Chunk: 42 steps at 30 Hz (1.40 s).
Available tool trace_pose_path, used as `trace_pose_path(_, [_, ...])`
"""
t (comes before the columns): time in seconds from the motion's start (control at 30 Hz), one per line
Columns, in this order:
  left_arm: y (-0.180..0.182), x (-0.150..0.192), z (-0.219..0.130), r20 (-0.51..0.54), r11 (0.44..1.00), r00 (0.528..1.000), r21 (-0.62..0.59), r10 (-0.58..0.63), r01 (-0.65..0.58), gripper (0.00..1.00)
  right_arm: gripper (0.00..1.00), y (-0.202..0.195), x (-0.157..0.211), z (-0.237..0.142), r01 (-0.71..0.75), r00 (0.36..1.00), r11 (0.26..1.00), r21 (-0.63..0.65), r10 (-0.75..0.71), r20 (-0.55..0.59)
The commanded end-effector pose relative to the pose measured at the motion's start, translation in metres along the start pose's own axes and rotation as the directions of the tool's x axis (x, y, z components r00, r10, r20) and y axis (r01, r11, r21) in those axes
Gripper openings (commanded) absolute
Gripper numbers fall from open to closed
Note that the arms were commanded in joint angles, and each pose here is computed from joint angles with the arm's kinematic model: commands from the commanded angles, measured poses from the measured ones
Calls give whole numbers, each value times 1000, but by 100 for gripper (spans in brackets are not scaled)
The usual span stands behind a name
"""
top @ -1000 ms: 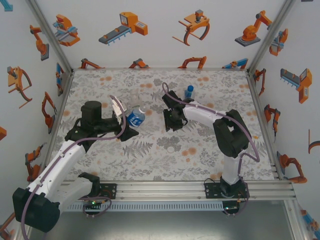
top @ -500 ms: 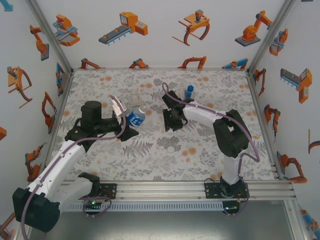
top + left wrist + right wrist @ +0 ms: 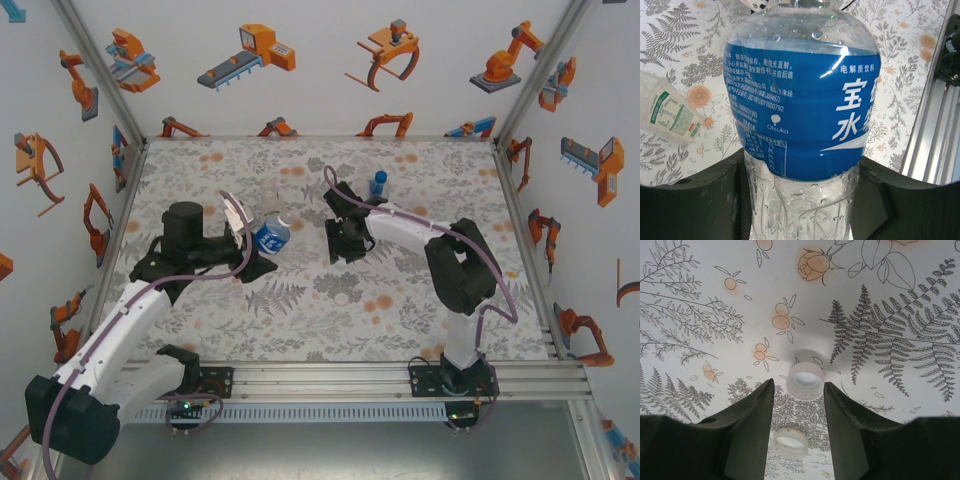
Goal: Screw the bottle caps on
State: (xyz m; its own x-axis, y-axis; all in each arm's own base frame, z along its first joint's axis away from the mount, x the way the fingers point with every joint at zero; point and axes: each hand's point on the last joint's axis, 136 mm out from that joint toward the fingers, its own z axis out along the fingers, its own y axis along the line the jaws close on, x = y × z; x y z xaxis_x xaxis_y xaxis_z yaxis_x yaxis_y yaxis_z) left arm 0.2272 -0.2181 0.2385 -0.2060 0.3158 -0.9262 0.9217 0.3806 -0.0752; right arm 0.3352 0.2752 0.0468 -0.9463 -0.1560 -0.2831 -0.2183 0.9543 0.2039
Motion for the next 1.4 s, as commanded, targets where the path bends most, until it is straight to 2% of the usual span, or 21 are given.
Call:
trace_pose_path(0.0, [-4,-16,-6,35,999,998,14,43,-43,0,44,-2,11,10,-13,999,1000,13,13,-34])
trace_pose_path(0.37, [-4,-16,-6,34,999,999,16,42,-43,0,44,-3,12,11,-17,999,1000,13,17,-33])
trace_pose_path(0.73, [-4,-17,-6,37,999,998,16,45,-45,0,42,17,-4,-13,-11,1000,999,-46,13,28])
trace_pose_path(0.9, [-5,-17,-6,35,999,998,17,43,-44,0,41,20,0,-7,-9,1000,999,-47,10,10])
trace_pose_path(1.13, [-5,-17,-6,35,999,998,17,43,-44,0,41,17,-6,-16,15,999,1000,-2,-15,38])
trace_pose_path(1.37, [-4,-17,-6,35,999,998,17,44,-45,0,41,21,-11,-19,21,998,1000,-20,-19,60])
